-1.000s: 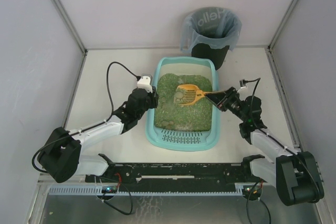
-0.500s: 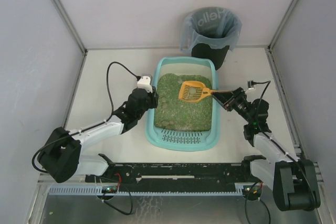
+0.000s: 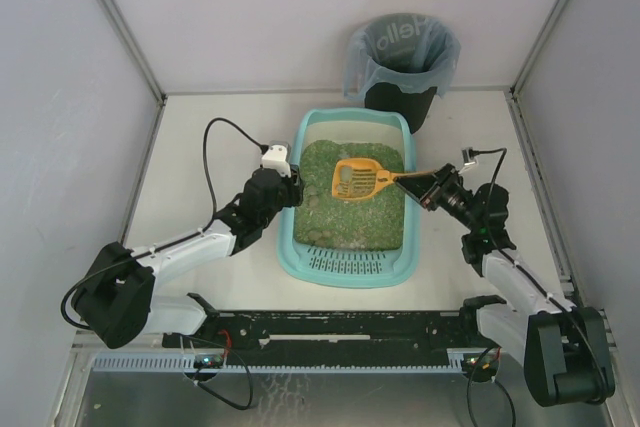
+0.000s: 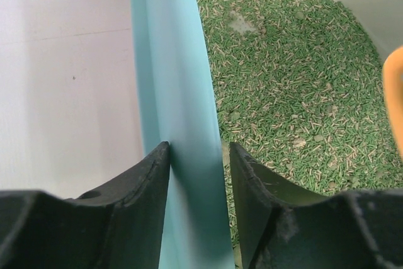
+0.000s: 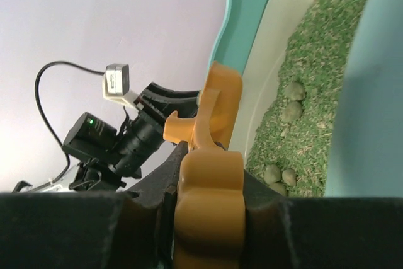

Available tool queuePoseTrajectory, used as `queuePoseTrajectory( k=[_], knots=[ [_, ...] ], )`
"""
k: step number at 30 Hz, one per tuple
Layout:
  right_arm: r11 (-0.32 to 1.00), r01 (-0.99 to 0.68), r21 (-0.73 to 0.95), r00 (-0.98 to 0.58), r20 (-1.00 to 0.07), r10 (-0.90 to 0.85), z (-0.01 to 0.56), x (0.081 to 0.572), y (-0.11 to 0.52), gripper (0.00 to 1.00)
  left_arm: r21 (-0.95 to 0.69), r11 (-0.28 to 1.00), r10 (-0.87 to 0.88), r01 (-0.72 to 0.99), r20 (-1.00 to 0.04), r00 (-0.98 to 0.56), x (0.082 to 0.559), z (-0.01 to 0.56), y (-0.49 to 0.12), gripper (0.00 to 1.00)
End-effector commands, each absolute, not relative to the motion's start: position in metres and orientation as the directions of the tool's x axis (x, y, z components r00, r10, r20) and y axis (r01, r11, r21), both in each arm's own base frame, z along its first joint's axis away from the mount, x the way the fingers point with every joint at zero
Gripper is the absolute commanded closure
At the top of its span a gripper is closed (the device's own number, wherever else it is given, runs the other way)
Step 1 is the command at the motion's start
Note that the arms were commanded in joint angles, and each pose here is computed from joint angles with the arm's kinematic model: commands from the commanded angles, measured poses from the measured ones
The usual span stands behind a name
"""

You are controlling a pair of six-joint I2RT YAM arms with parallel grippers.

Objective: Clean the litter box

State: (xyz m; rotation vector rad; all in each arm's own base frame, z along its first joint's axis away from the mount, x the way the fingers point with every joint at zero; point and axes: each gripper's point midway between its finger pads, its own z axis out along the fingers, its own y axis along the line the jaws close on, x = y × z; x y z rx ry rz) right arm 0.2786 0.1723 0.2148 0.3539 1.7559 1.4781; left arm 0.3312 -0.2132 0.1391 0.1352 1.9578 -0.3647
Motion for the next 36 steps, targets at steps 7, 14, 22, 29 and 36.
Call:
queuePoseTrajectory(
  k=[7, 14, 22, 29, 36],
  knots=[
    [0.323, -0.294, 0.899, -0.577, -0.437, 0.690, 0.229, 0.283, 0.157, 1.00, -0.279, 0.909, -0.167, 0.308, -0.924, -0.344, 0.330, 0.180, -0.228, 0.42],
    [0.267, -0.280, 0.922, -0.587, -0.385, 0.712, 0.228, 0.280, 0.153, 1.00, -0.357, 0.914, -0.322, 0.193, -0.928, -0.187, 0.316, 0.204, -0.183, 0.31],
    [0.268, -0.307, 0.913, -0.585, -0.403, 0.704, 0.242, 0.277, 0.150, 1.00, -0.437, 0.900, -0.436, 0.008, -0.899, -0.049, 0.305, 0.211, -0.131, 0.23],
    [0.277, -0.341, 0.898, -0.542, -0.429, 0.723, 0.289, 0.283, 0.138, 1.00, -0.436, 0.898, -0.438, -0.058, -0.898, -0.035, 0.306, 0.207, -0.120, 0.15],
    [0.325, -0.340, 0.883, -0.404, -0.449, 0.797, 0.361, 0.322, 0.104, 1.00, -0.422, 0.904, -0.426, -0.069, -0.904, -0.045, 0.308, 0.205, -0.121, 0.09]
  ],
)
